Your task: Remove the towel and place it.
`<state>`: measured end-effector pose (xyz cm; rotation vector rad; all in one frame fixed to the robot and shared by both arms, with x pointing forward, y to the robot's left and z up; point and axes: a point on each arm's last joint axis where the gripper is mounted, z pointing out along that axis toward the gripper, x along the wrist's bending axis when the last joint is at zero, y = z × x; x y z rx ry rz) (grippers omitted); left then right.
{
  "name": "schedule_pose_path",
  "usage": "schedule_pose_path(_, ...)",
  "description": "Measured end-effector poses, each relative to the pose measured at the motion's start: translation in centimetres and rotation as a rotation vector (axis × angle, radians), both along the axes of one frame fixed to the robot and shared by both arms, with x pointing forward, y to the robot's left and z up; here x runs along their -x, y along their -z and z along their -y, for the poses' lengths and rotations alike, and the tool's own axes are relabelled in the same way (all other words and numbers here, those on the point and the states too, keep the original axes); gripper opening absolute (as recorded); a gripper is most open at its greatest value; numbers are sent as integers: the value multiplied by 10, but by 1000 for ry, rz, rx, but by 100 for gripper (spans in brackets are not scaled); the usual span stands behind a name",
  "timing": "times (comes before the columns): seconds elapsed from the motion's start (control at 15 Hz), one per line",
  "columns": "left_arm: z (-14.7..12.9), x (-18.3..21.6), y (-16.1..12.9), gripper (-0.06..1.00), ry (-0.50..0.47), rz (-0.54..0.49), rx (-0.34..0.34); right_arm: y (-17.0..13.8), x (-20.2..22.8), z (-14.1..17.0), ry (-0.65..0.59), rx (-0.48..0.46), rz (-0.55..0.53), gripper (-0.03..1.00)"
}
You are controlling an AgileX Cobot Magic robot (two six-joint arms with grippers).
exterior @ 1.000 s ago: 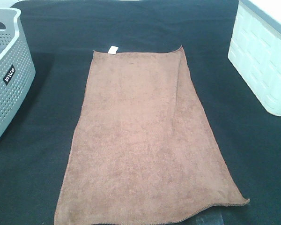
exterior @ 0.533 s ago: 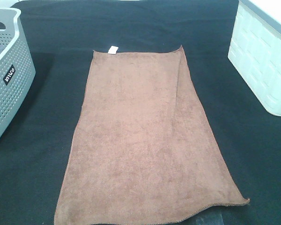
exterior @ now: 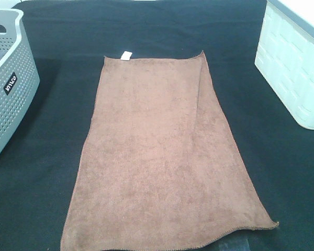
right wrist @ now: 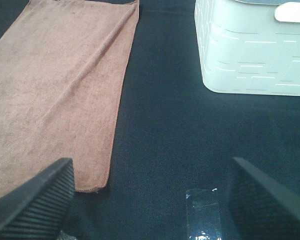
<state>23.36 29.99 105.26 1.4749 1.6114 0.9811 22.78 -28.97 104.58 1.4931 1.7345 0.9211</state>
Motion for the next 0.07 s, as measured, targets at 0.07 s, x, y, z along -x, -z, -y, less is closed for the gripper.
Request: schedule_pose_path(0.07, 0, 0, 0, 93, 0, 0, 0, 0, 0, 0, 0, 0, 0, 76)
